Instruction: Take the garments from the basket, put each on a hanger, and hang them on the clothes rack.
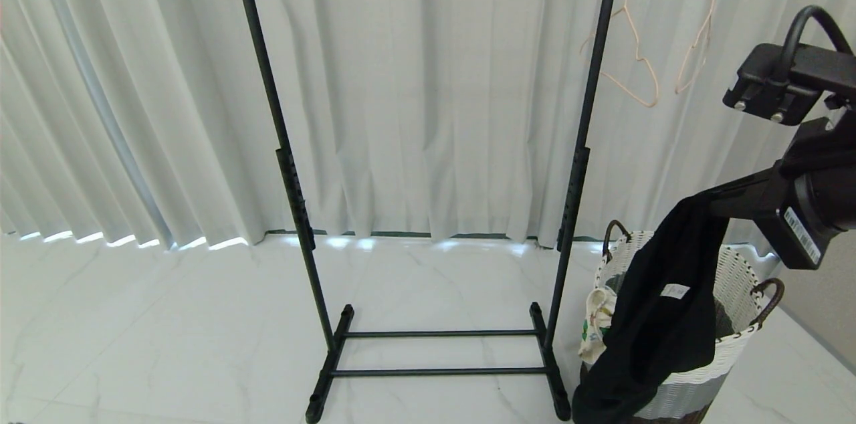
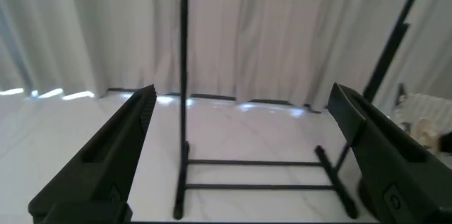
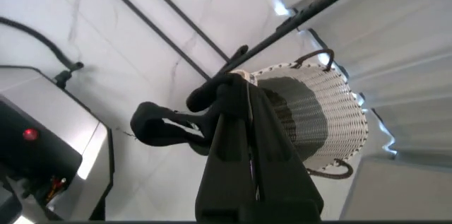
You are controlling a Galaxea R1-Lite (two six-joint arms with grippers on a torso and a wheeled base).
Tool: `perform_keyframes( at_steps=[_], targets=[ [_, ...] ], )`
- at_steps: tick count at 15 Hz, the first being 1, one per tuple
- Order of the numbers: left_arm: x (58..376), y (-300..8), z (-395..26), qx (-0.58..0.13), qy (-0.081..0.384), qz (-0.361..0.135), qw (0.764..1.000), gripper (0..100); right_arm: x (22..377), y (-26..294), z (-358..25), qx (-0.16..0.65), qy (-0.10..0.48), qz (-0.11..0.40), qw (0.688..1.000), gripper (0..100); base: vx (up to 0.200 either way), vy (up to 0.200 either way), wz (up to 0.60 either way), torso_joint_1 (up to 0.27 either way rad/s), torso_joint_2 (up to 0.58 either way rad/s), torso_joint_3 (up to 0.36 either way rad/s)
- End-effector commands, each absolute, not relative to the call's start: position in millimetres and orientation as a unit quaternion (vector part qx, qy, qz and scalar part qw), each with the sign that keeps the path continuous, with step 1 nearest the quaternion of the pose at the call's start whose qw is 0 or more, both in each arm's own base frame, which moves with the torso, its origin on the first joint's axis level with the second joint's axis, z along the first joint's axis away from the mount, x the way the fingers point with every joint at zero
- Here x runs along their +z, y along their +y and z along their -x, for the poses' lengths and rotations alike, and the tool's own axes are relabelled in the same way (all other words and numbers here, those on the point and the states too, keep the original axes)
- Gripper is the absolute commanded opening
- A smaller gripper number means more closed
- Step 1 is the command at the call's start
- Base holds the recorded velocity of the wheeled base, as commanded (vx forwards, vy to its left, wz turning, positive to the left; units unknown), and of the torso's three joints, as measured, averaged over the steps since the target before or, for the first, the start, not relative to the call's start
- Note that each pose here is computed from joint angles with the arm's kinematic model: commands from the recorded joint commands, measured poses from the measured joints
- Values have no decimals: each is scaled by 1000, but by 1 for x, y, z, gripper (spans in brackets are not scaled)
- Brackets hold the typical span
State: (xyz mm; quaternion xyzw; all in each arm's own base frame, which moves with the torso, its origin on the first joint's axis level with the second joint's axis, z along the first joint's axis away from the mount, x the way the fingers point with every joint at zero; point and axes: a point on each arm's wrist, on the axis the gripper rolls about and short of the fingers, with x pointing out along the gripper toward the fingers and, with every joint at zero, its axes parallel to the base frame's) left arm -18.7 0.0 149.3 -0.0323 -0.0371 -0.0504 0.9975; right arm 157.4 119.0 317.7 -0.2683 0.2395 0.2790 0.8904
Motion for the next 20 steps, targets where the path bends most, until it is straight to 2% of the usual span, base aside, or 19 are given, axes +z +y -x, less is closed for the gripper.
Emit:
perform_keyframes(
  at_steps=[1,2,4,5,6,7,10,12,14,15,16,18,20],
  targets=[
    [215,-6,-28,-108,3,57,993,100,319,119,-157,280,238,267,891,0,0,0,0,0,0,0],
    [254,-23,-62,-200,18,71,977,100,327,120,-158,275,224,237,904,0,0,0,0,0,0,0],
    [272,-45,-87,-257,41,70,963,100,330,121,-159,272,214,221,912,0,0,0,0,0,0,0],
    [273,-66,-112,-282,78,61,954,100,333,120,-158,270,208,212,916,0,0,0,0,0,0,0],
    [265,-80,-133,-282,106,54,952,100,333,120,-158,269,206,206,918,0,0,0,0,0,0,0],
    [259,-94,-149,-290,109,53,949,100,333,120,-158,268,207,203,919,0,0,0,0,0,0,0],
    [243,-132,-159,-325,136,44,935,100,335,120,-158,271,202,193,921,0,0,0,0,0,0,0],
    [230,-170,-142,-392,178,51,901,100,338,120,-158,271,188,184,926,0,0,0,0,0,0,0],
    [218,-208,-130,-441,209,81,869,100,342,118,-155,269,178,180,929,0,0,0,0,0,0,0],
    [215,-218,-128,-449,215,90,863,100,342,117,-154,269,177,179,930,0,0,0,0,0,0,0],
    [205,-246,-129,-450,225,105,858,100,344,114,-150,269,174,175,931,0,0,0,0,0,0,0],
    [187,-280,-139,-423,244,107,866,100,346,113,-148,270,168,174,932,0,0,0,0,0,0,0],
    [180,-313,-152,-409,252,131,867,100,347,109,-143,270,164,173,933,0,0,0,0,0,0,0]
  ],
)
